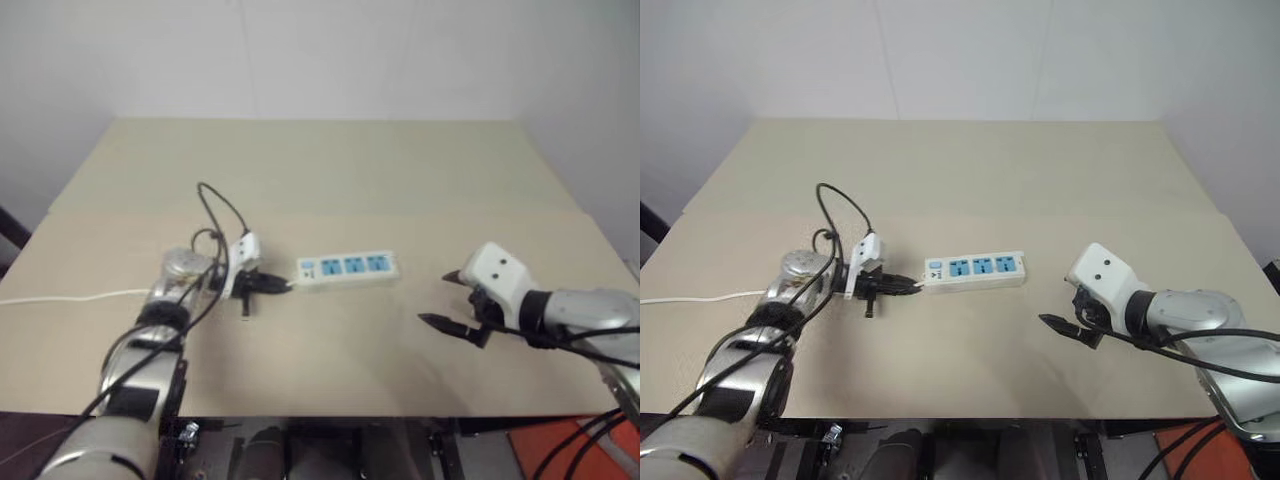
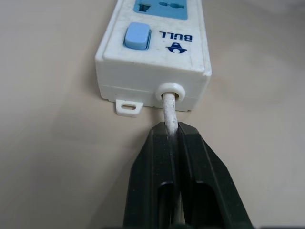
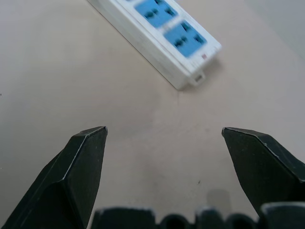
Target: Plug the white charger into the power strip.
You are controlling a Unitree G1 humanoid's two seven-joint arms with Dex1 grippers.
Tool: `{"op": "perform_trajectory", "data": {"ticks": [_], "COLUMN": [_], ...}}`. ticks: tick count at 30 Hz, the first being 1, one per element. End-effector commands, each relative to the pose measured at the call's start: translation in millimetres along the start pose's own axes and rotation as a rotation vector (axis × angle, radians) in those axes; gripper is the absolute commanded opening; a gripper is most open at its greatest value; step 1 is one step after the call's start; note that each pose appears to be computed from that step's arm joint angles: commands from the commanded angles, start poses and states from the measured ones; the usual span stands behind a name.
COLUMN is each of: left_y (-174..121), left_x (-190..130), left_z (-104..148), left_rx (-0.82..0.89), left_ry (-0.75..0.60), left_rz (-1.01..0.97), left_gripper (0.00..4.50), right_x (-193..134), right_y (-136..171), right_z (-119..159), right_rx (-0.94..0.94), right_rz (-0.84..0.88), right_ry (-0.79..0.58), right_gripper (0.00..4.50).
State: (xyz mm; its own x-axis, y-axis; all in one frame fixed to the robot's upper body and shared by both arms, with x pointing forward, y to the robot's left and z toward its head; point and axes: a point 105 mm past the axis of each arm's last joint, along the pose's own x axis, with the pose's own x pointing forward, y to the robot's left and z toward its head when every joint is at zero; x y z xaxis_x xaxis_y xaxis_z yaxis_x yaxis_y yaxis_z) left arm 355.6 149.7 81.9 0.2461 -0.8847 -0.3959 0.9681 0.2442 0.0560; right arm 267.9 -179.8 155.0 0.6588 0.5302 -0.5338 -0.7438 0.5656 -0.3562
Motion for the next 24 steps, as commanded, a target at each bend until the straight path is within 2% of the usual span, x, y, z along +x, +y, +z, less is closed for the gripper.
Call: {"op": "perform_trajectory", "data": {"ticks": [1, 6, 10, 14, 20, 24], "left_y": [-10, -19, -18, -17, -16, -15], "left_x": [-9, -26, -45, -38, -14, -1], "left_z": [9, 11, 21, 27, 35, 29], "left_rx": [0.019, 0.041, 0.035, 0.063, 0.109, 0.13], "left_ry": [-0.069, -0.145, -0.281, -0.32, -0.418, -0.389], "left_rz": [0.001, 0.013, 0.038, 0.045, 0.041, 0.003], "left_gripper": [0.63, 2.03, 3.28, 4.47, 4.47, 4.47], "right_x": [2, 4, 3, 4, 7, 5], "right_y": [-2, -5, -11, -12, -12, -11], "right_z": [9, 10, 11, 10, 11, 11], "right_rx": [-0.037, -0.047, -0.045, -0.047, -0.037, -0.032], "right_rz": [-0.014, -0.018, -0.045, -0.054, -0.054, -0.051], "right_ry": [-0.039, -0.043, -0.056, -0.057, -0.062, -0.056], "right_gripper": [4.5, 4.5, 4.5, 4.5, 4.5, 4.5]}}
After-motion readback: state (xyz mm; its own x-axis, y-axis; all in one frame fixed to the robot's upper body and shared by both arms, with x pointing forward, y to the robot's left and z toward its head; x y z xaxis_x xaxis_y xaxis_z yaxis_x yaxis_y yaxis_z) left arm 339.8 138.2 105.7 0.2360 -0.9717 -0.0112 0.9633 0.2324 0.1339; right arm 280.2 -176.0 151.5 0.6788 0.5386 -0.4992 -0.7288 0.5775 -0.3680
